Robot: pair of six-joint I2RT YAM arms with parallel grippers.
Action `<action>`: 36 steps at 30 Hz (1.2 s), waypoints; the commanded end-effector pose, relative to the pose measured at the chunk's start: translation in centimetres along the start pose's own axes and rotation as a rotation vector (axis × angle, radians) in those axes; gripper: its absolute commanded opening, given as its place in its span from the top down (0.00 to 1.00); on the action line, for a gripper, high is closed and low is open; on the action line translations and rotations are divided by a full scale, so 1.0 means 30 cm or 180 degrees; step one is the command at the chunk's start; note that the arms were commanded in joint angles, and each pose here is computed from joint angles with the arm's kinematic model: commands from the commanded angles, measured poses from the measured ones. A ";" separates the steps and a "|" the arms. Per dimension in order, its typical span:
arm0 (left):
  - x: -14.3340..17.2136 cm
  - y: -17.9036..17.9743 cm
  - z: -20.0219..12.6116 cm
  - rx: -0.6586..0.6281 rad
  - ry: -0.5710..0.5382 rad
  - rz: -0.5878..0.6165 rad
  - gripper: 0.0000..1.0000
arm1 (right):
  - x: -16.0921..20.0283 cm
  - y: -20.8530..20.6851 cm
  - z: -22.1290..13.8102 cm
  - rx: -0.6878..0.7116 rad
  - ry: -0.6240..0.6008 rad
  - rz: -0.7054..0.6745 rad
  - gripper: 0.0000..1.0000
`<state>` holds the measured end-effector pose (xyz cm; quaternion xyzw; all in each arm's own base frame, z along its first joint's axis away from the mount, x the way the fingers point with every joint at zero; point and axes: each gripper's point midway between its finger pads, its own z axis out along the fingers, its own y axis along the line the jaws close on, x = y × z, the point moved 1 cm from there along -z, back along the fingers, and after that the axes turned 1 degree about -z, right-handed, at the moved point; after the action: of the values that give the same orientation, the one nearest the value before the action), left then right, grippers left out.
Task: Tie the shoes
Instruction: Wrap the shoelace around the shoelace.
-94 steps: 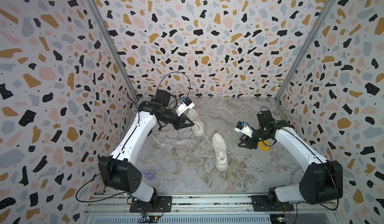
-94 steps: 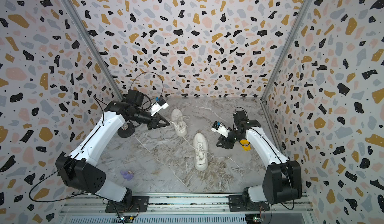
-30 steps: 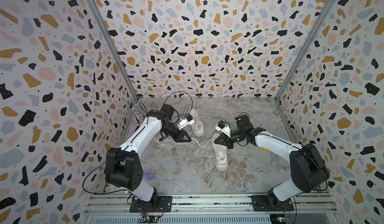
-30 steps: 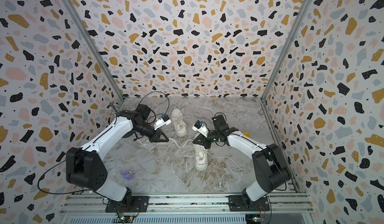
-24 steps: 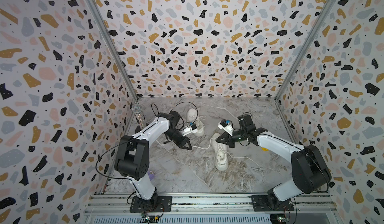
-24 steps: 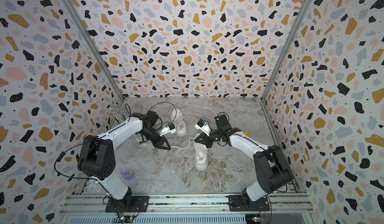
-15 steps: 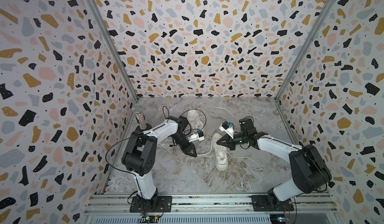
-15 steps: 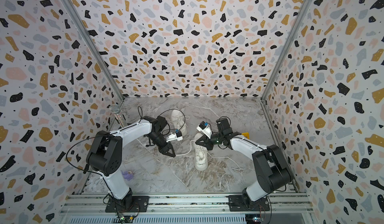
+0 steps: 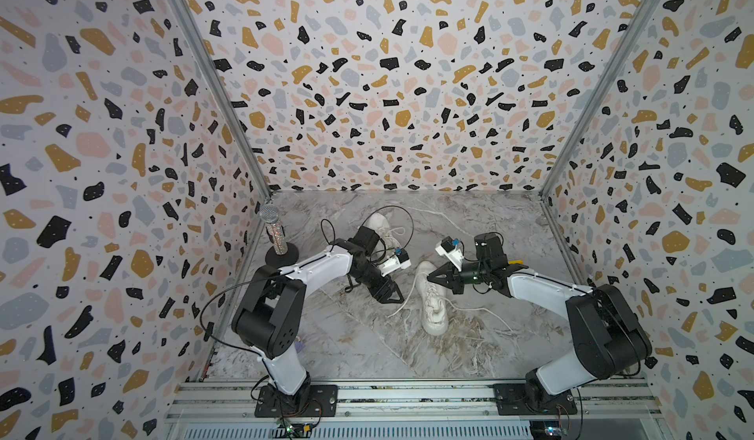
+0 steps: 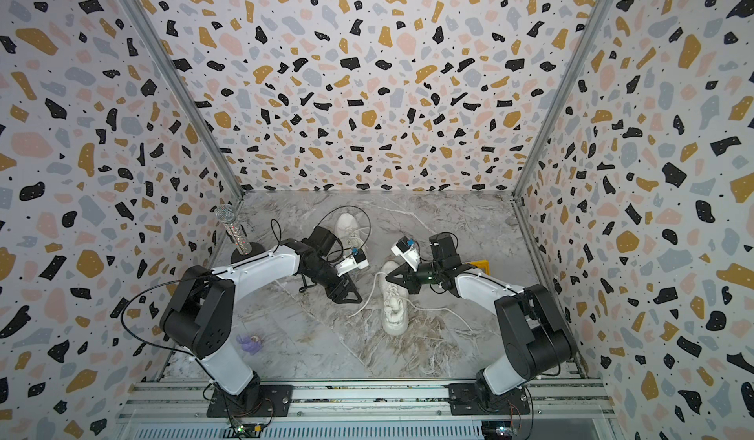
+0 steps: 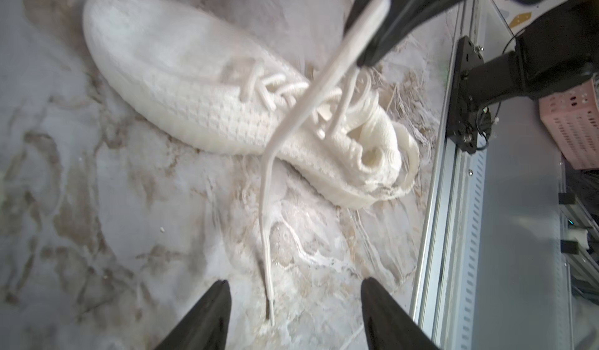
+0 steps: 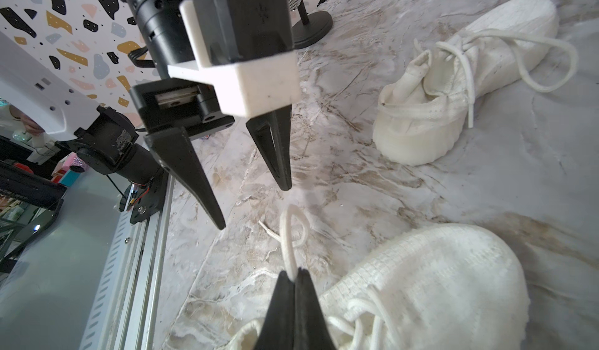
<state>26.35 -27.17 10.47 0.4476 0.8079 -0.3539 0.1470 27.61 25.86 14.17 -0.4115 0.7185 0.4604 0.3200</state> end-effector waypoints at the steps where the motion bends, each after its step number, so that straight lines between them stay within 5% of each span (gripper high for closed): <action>1: -0.120 0.025 0.018 -0.0336 -0.0411 0.0023 0.30 | -0.038 0.006 -0.017 0.0020 -0.0116 -0.0019 0.96; 15: -0.182 -0.013 0.134 -0.0630 -0.0651 -0.0007 0.27 | -0.032 -0.012 -0.020 0.0041 -0.0190 0.0208 0.96; 25: -0.168 -0.025 0.165 -0.0768 -0.0613 -0.0098 0.48 | -0.032 -0.018 -0.023 0.0058 -0.0175 0.0195 0.96; 36: -0.164 -0.012 0.126 -0.1112 -0.0635 -0.0220 0.43 | -0.025 -0.024 -0.026 0.0080 -0.0142 0.0201 0.97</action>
<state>28.45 -33.33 9.69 0.3657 0.8505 -0.2622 0.2724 28.45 25.30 14.35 -0.3703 0.7323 0.4724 0.3216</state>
